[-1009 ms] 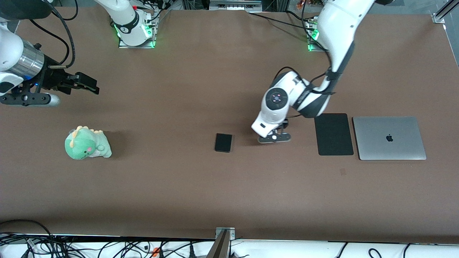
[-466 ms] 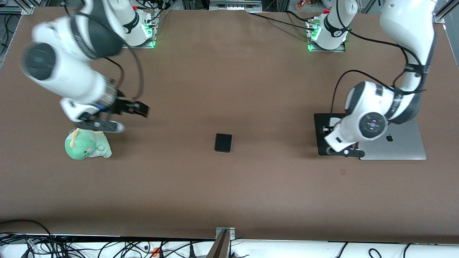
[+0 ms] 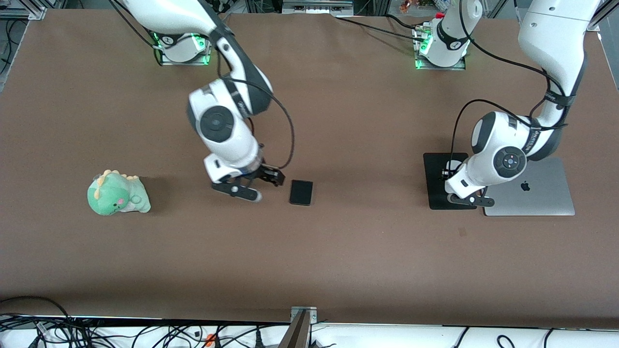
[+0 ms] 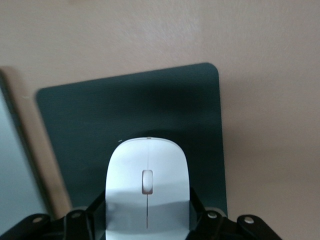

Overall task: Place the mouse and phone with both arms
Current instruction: 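Carry the mouse onto the pad while the right gripper reaches the phone, then grasp the phone with the right gripper while the left gripper withdraws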

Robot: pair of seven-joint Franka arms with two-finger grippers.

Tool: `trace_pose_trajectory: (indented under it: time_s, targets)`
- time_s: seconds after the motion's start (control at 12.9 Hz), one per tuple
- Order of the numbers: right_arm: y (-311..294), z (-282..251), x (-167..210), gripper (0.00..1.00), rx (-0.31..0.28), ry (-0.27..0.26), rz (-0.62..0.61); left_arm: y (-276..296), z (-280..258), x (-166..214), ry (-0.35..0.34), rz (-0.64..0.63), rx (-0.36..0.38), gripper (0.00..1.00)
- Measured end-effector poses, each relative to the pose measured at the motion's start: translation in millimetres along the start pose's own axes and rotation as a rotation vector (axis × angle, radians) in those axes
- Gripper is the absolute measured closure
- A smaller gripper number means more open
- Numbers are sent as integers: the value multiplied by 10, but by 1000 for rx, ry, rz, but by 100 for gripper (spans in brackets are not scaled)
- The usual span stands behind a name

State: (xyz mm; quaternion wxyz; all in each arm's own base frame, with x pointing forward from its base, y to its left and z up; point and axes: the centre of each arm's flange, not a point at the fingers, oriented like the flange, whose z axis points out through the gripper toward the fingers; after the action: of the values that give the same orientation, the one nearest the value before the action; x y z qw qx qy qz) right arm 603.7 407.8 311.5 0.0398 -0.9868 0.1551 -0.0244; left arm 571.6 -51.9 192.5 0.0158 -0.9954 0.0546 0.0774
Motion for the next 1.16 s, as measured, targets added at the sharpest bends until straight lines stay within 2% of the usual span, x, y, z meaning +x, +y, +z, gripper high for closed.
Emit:
trace_pose_trajectory:
  time_s: [0.23, 0.54, 0.62, 0.93, 1.16]
  targets:
    - [-315, 538, -250, 0, -9, 95, -23, -73, 200, -141, 23, -9, -14, 39]
    - [-438, 1005, -433, 0, -2, 144, -44, -115, 47, -134, 37, -13, -7, 3]
    - [-447, 1068, -453, 0, 1, 148, -50, -132, -108, -117, 31, -15, 3, 0]
    - [-486, 1293, -550, 0, 14, 160, -45, -154, -1435, -43, -80, -5, 68, 0]
    - [-531, 1460, -660, 0, 22, 167, -38, -200, -2486, -50, -106, 11, 85, 0]
